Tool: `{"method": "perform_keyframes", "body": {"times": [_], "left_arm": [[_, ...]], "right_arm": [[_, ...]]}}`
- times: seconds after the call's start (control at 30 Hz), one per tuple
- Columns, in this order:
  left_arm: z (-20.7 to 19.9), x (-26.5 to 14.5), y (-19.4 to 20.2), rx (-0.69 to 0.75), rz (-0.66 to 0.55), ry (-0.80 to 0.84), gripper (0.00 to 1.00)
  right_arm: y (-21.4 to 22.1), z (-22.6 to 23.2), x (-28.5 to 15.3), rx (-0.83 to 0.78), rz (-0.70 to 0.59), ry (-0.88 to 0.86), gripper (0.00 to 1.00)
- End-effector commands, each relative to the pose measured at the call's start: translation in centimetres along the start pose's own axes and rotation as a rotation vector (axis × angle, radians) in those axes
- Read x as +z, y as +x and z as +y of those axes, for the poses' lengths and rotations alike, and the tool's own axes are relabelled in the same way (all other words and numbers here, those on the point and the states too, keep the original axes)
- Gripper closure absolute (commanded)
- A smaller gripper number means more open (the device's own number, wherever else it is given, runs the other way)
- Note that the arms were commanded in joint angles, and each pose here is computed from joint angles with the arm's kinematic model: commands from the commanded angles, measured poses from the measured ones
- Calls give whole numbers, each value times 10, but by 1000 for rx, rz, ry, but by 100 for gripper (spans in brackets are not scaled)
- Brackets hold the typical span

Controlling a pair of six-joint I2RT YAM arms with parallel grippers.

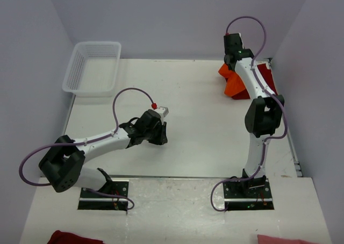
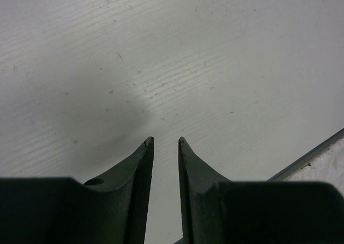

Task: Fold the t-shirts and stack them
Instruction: Put the neatly folded tshirt into the corner of the board with the right arm

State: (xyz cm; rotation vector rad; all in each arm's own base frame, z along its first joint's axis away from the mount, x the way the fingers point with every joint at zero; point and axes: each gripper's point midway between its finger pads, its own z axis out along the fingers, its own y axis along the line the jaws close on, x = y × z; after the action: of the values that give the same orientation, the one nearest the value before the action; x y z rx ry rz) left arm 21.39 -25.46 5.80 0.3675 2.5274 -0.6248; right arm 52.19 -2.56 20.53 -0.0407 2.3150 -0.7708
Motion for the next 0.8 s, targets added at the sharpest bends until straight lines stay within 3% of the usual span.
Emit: {"method": "perform_keyframes", "body": {"times": [0.0, 0.77], "left_arm": [[-9, 0, -12, 36, -39, 38, 74], [-8, 2, -8, 37, -27, 38, 73]], "right_arm": [[-21, -22, -22, 65, -77, 37, 100], [-18, -31, -26, 82, -76, 72, 100]]}}
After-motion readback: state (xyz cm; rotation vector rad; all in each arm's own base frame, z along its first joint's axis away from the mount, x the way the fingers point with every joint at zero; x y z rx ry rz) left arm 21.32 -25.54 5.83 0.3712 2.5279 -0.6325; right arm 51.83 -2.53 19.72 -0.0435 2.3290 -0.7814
